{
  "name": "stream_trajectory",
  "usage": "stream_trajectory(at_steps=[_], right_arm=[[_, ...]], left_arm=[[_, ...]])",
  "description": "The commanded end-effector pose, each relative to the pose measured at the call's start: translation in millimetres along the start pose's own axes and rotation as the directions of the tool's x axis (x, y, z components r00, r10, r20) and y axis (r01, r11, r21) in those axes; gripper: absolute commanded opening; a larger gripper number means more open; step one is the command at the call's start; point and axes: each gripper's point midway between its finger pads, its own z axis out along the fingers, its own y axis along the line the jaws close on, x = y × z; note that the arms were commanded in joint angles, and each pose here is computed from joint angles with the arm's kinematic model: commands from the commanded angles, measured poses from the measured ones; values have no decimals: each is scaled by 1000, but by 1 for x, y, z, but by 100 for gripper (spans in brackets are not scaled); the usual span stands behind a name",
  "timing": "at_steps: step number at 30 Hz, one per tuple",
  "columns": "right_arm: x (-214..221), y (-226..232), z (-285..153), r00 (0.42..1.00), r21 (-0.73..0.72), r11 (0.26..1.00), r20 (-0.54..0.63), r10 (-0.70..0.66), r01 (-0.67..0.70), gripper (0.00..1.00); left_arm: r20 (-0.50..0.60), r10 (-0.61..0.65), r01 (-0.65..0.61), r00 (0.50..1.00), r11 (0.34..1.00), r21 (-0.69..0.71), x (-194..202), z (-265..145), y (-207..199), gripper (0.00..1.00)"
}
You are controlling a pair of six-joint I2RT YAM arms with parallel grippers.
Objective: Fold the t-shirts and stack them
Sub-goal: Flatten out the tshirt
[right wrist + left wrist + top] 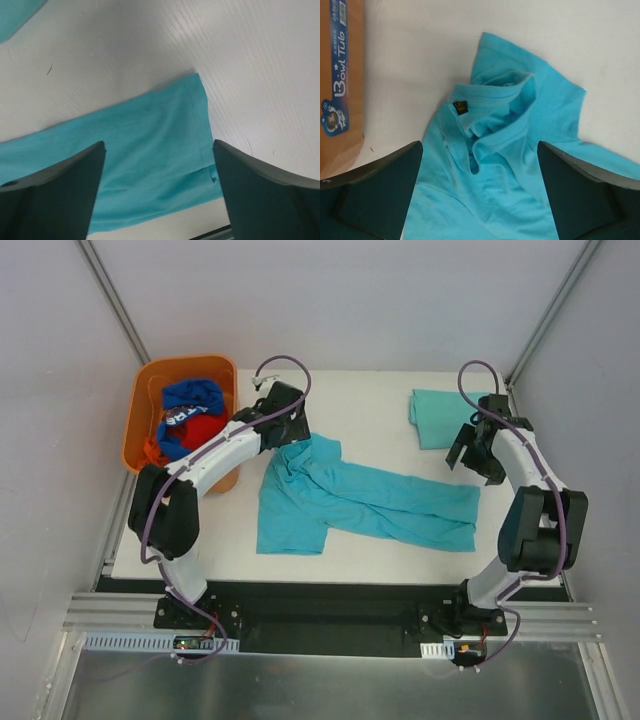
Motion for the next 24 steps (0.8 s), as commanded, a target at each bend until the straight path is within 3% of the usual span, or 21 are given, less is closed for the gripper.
stream_trajectory(at_steps=[1,7,8,9,10,15,19,24], right_arm=[[-15,-15,-49,984,-23,998,166,67,-64,97],[4,-49,-104,916,-59,980,347,199,-190,97],[10,-54,-110,902,-64,973,367,228,-220,97],[25,-62,-105,902,-47,970,360,239,-238,97],[31,-71,-118,874,-65,963,407,266,-263,97],[68,-99,-128,820,-65,939,469,327,-336,97],[93,-103,-114,833,-72,946,457,312,-315,97],[106,-98,-99,867,-67,955,405,290,-288,97]], left_arm=[[96,-4,-10,995,989,146,-34,-73,-20,99],[99,-29,-2,995,953,304,7,-145,-9,99],[65,-12,-8,998,956,294,32,-141,2,99],[77,-58,29,995,940,341,36,-160,7,99],[9,-41,36,999,938,345,68,-152,17,99],[-109,-128,162,986,895,416,135,-165,50,99],[-213,-189,254,959,905,340,191,-142,77,99],[-299,-236,299,925,936,187,225,-117,95,99]])
